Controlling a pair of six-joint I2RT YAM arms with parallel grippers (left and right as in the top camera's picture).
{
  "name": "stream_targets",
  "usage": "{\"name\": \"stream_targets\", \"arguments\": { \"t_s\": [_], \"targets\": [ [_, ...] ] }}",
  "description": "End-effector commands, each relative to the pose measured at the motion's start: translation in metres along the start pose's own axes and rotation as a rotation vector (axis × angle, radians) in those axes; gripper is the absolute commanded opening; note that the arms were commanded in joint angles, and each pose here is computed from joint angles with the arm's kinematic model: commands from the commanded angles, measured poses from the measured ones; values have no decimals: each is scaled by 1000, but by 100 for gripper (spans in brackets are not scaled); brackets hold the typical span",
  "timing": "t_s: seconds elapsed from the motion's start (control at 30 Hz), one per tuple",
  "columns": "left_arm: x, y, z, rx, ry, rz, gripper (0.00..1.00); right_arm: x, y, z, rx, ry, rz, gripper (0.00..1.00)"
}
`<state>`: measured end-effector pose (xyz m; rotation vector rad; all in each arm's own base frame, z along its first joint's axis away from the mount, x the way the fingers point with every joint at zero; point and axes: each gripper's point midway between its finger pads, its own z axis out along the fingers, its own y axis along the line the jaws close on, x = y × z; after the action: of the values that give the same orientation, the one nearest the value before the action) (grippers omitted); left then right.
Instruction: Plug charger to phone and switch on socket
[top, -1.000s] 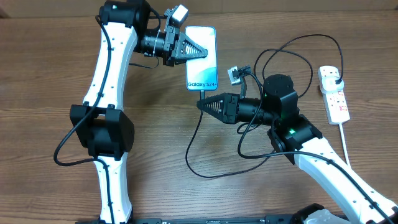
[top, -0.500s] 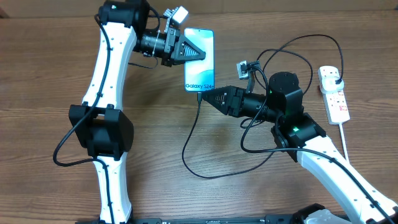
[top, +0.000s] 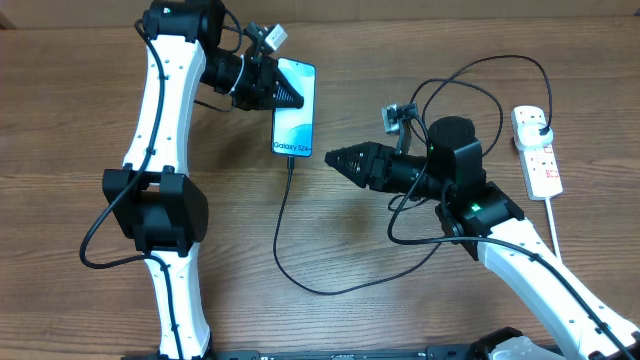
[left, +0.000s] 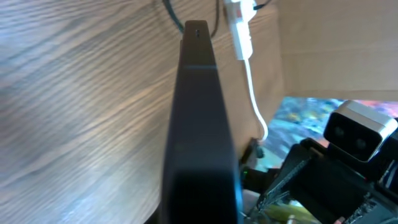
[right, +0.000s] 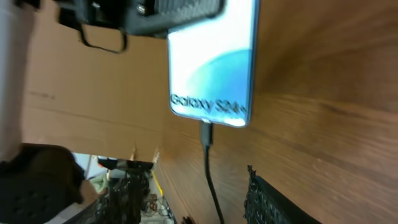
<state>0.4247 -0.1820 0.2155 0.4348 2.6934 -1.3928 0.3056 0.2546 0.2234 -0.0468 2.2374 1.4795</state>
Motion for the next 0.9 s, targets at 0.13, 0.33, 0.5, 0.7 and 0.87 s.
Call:
{"name": "stream_targets", "arguments": {
  "t_s": [0.13,0.33,0.5,0.7,0.87],
  "targets": [
    [-11,22,9,-72,-10,-87,4,10,-24,-3,115,26,48,55],
    [-15,55,32,-65,19,-148,5,25,-44,-6,204,69,99,56],
    [-13,87,55,-60,59,-212,4,31,-49,-8,223,88,122,56],
    [-5,129,84,-53,112,-283,4,35,-51,-9,236,100,136,56],
    [4,149,99,-48,147,-325,4,35,-51,-9,237,101,137,56]
  ]
}}
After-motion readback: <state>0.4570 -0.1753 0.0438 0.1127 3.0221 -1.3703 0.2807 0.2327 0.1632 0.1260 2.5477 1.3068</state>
